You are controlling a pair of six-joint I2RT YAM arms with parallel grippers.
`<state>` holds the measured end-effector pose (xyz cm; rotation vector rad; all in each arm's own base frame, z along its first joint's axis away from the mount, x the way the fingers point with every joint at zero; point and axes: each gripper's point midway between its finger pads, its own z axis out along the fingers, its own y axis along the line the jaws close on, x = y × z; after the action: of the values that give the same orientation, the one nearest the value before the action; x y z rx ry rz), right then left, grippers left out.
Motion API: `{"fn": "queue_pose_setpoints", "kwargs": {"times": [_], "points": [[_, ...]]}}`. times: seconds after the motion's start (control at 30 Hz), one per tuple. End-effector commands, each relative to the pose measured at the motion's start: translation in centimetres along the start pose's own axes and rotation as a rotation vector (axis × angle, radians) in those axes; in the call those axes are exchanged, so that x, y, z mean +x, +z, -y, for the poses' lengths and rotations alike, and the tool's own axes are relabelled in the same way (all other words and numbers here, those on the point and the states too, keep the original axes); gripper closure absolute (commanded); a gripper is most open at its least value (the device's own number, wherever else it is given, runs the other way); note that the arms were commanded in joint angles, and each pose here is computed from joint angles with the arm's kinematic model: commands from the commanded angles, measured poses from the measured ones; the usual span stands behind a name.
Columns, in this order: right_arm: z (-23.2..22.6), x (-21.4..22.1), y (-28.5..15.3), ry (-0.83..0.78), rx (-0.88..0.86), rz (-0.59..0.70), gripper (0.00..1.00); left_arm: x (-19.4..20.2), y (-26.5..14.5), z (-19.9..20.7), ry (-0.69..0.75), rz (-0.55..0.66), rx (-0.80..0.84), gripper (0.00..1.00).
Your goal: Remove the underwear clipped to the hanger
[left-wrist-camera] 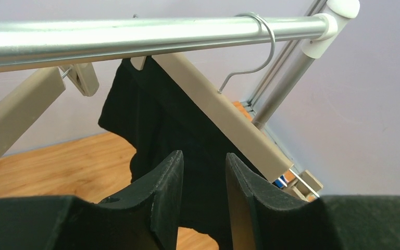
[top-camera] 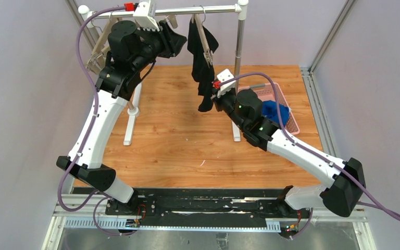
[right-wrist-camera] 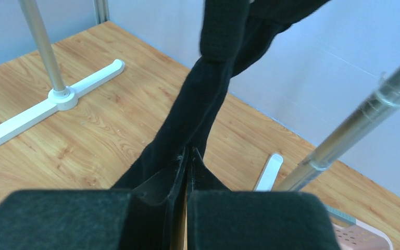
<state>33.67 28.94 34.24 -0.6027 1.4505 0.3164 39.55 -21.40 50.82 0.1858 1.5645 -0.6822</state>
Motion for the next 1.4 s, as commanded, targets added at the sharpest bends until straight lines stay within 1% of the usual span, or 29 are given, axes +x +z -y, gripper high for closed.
{"fn": "queue_pose_setpoints", "kwargs": {"times": [0.0, 0.13, 0.27, 0.3, 0.33, 0.37, 0.4, 0.5, 0.67, 0.87, 1.0, 1.2, 1.37], "points": [[-1.2, -1.2, 0.6, -0.07, 0.008, 0.023, 0.99, -0.6, 0.4, 0.5, 0.02, 0.02, 0.026, 0.57], [-2.2, -0.5, 0.9, -0.098, -0.001, 0.003, 0.99, -0.9, 0.9, 1.4, 0.002, 0.034, 0.07, 0.56], [-2.6, 0.0, 1.0, -0.119, -0.001, -0.013, 0.99, -1.2, 1.7, 2.1, -0.003, 0.017, 0.109, 0.56], [-2.7, 0.1, 1.0, -0.122, -0.003, -0.015, 0.99, -1.2, 1.8, 2.2, 0.001, 0.014, 0.116, 0.51], [-2.7, 0.3, 1.0, -0.125, -0.003, -0.021, 0.99, -1.1, 2.0, 2.3, 0.005, 0.012, 0.125, 0.37], [-2.7, 0.4, 0.9, -0.127, -0.003, -0.025, 0.99, -1.2, 2.1, 2.5, 0.011, 0.013, 0.134, 0.05], [-2.8, 0.5, 0.9, -0.127, -0.003, -0.026, 0.99, -1.1, 2.2, 2.5, 0.019, 0.015, 0.138, 0.01], [-2.7, 0.9, 0.6, -0.127, 0.006, -0.034, 0.99, -0.7, 2.6, 2.0, 0.029, 0.012, 0.123, 0.02], [-2.5, 1.2, 0.3, -0.13, 0.015, -0.039, 0.99, 0.9, 3.3, 0.5, 0.06, -0.035, 0.07, 0.02], [-2.4, 1.5, 0.2, -0.134, 0.024, -0.048, 0.99, 1.7, 3.7, -0.4, 0.11, -0.056, 0.029, 0.02], [-2.5, 1.7, 0.3, -0.136, 0.024, -0.054, 0.99, 2.1, 3.7, -1.1, 0.109, -0.064, -0.014, 0.02], [-2.5, 2.1, 0.2, -0.145, 0.027, -0.064, 0.99, 0.7, 2.8, -2.1, 0.095, 0.013, -0.083, 0.02], [-2.7, 2.3, 0.2, -0.147, 0.023, -0.071, 0.98, 1.4, 3.0, -2.6, 0.071, -0.043, -0.116, 0.02]]}}
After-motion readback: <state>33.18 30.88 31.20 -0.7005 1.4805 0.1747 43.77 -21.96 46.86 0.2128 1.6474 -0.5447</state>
